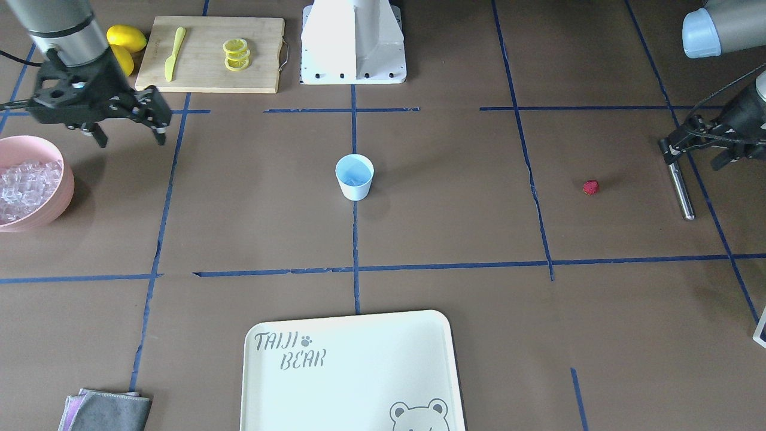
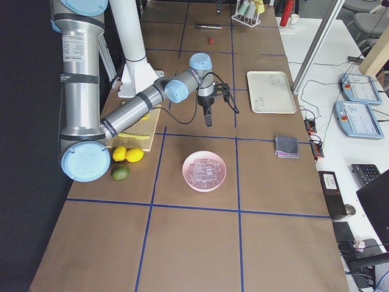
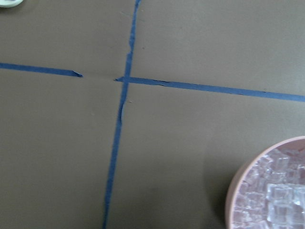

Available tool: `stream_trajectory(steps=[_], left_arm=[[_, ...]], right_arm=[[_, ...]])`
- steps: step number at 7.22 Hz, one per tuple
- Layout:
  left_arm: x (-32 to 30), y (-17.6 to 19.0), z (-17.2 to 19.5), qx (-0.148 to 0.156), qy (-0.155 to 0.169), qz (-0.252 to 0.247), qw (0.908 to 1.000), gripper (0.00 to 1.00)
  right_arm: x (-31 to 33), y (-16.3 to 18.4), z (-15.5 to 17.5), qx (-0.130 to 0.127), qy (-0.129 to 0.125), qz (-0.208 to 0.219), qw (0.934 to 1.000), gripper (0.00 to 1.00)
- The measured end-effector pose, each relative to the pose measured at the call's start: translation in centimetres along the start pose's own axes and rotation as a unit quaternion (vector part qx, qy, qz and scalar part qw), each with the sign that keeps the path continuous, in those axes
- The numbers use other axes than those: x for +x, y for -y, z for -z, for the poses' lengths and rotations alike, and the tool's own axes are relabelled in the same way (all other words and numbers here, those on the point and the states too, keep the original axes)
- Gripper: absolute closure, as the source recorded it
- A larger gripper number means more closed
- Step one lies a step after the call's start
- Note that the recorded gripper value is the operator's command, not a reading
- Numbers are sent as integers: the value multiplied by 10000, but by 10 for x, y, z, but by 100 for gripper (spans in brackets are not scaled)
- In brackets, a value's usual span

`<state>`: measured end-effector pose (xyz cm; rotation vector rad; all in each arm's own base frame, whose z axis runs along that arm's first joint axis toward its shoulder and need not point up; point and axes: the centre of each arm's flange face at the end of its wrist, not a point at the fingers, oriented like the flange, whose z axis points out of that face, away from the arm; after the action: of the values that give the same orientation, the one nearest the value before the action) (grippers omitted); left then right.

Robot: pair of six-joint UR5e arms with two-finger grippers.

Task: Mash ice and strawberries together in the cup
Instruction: 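Move the right gripper back over the pink bowl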

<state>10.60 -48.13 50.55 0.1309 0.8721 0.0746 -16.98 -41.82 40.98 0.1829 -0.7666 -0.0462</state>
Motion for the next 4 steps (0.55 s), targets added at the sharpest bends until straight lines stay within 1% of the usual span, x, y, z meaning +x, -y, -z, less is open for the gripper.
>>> stream_trajectory(steps=[2, 3, 4], left_arm=[[1, 1, 0, 7, -4, -7, 10000, 0], [1, 1, 1, 10, -5, -11, 10000, 0], [2, 1, 1, 13, -7, -14, 10000, 0]], right_arm=[[66, -4, -29, -210, -115, 76, 9997, 1], [87, -7, -48, -271, -153, 79, 9995, 1], [104, -9, -65, -266, -148, 99, 9995, 1]])
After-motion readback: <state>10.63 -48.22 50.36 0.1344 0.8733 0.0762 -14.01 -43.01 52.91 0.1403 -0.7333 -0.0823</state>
